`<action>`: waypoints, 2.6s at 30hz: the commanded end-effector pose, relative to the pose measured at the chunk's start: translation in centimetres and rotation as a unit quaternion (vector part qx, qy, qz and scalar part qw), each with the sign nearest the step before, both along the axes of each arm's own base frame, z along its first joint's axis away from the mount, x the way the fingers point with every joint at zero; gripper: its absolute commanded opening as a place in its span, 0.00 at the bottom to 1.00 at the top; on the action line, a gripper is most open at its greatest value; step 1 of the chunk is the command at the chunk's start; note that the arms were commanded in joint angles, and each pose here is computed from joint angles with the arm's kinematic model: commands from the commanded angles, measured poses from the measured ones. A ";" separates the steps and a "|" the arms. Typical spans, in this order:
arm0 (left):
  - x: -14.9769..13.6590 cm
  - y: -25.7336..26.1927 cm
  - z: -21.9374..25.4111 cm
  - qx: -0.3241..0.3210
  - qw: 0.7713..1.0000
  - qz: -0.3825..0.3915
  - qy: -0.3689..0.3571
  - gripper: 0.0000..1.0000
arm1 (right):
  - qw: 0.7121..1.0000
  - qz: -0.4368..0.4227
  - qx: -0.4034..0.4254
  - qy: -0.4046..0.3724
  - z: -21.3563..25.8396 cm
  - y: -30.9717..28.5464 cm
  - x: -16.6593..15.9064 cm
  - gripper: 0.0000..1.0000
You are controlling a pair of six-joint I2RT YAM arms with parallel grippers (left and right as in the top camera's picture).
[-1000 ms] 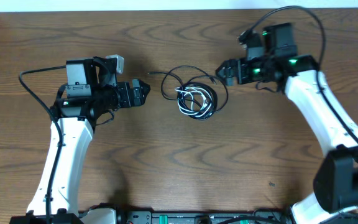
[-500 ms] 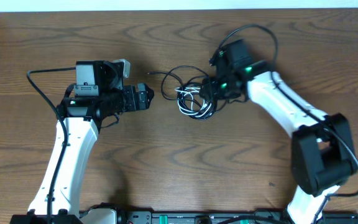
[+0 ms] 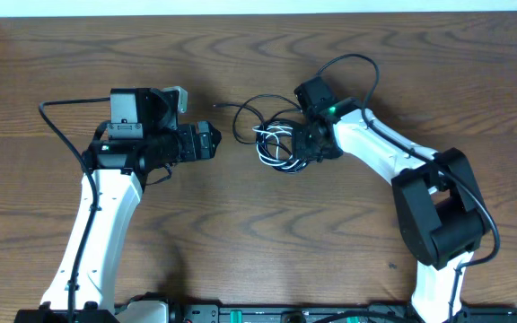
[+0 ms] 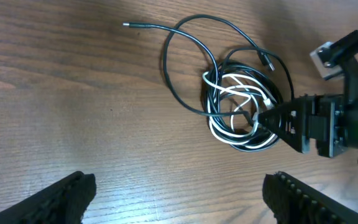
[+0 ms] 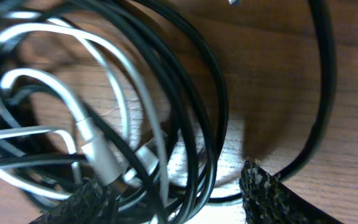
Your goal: Untangle cables
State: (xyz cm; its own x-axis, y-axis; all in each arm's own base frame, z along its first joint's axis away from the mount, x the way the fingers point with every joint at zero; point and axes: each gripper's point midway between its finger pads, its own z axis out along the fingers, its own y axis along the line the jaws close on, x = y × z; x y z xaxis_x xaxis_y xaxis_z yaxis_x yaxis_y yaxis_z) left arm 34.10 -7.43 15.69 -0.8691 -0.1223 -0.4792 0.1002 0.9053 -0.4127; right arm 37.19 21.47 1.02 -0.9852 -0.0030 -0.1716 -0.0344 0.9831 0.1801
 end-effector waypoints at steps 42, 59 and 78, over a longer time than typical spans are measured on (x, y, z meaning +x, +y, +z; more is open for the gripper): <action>0.9 -9.4 -2.3 -0.077 0.995 0.011 0.055 0.76 | 0.867 0.224 0.437 -0.082 15.8 0.9 0.2 0.01; 0.7 -11.2 -2.2 -0.056 0.998 -0.003 0.034 0.75 | 0.829 0.250 0.487 -0.113 21.6 1.4 -1.5 0.01; 2.2 -11.7 -2.5 -0.086 0.995 0.038 0.038 0.71 | 0.862 0.165 0.466 -0.112 23.2 1.3 0.6 0.01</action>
State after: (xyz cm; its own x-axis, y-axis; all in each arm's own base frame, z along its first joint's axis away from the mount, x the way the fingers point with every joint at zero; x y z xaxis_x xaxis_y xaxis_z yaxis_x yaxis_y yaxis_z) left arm 36.13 -19.23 14.72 -0.8758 -0.2368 -0.4207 0.0514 0.8208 -0.5688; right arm 38.46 22.54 22.00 -0.9077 -0.0443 -0.4172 -0.4032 0.3672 0.8382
